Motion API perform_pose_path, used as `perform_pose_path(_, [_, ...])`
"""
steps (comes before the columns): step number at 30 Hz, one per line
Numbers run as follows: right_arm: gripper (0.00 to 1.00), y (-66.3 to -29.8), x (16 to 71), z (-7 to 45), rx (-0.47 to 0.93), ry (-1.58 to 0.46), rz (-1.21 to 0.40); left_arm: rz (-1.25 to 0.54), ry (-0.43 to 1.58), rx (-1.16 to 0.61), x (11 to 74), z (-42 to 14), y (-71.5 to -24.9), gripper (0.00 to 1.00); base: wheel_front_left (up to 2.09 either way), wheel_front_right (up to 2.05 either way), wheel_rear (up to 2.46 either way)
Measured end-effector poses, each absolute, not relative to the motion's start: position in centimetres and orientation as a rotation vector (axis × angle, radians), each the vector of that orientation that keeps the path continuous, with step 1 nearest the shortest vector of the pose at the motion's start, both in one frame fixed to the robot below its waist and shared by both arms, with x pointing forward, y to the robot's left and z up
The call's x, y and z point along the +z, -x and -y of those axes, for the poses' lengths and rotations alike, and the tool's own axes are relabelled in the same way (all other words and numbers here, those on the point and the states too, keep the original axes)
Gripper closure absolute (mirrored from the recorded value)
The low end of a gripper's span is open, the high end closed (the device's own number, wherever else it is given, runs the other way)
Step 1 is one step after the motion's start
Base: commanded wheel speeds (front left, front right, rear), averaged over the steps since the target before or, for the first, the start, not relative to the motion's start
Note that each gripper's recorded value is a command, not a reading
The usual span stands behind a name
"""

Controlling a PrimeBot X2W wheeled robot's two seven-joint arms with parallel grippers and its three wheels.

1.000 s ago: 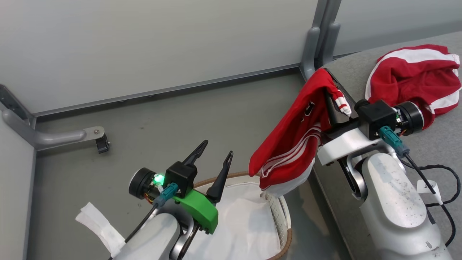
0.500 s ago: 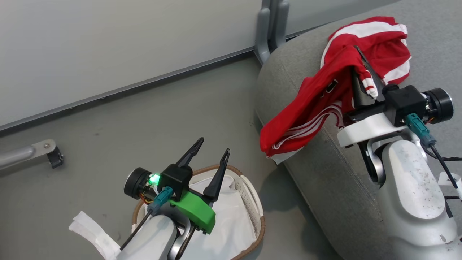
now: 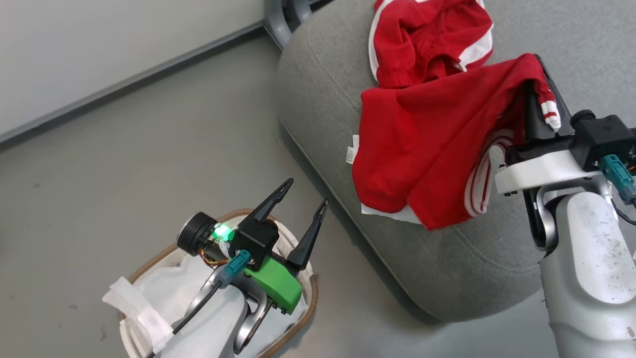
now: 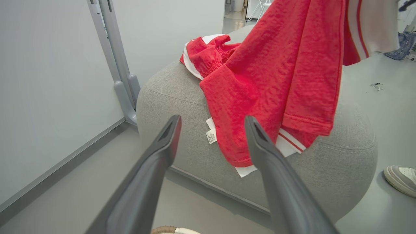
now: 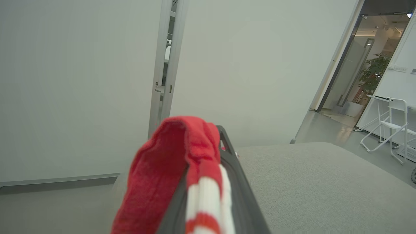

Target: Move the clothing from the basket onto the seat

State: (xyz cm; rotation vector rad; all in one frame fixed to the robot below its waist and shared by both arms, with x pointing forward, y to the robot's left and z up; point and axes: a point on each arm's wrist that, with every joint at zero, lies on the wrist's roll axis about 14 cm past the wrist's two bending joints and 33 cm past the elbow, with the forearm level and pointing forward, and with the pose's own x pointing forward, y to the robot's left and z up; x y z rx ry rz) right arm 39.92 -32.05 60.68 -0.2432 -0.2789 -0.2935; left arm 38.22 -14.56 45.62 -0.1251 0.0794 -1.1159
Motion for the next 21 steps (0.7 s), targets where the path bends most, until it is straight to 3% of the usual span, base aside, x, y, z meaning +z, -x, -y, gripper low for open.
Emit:
perform_pose_path(5, [1.00,-40.4,59.5,32.9,-0.312,0.251,0.244,-0.094,0.141,-1.160,44.4,15.6,-38.2,0.00,0.00,0.00,0.00])
perform_pose_path(11, [1.00,-43.8,61.6,32.0,-0.264,0.332,0.294,-0.101,0.149,-1.168,43.4,15.6,-38.7,0.00,0.00,0.00,0.00])
perform_pose_path(21, [1.00,-49.6,72.9,34.0,-0.269,0.574,0.538,-0.102,0.142,-1.062,42.5,12.3,-41.1,0.00,0.00,0.00,0.00])
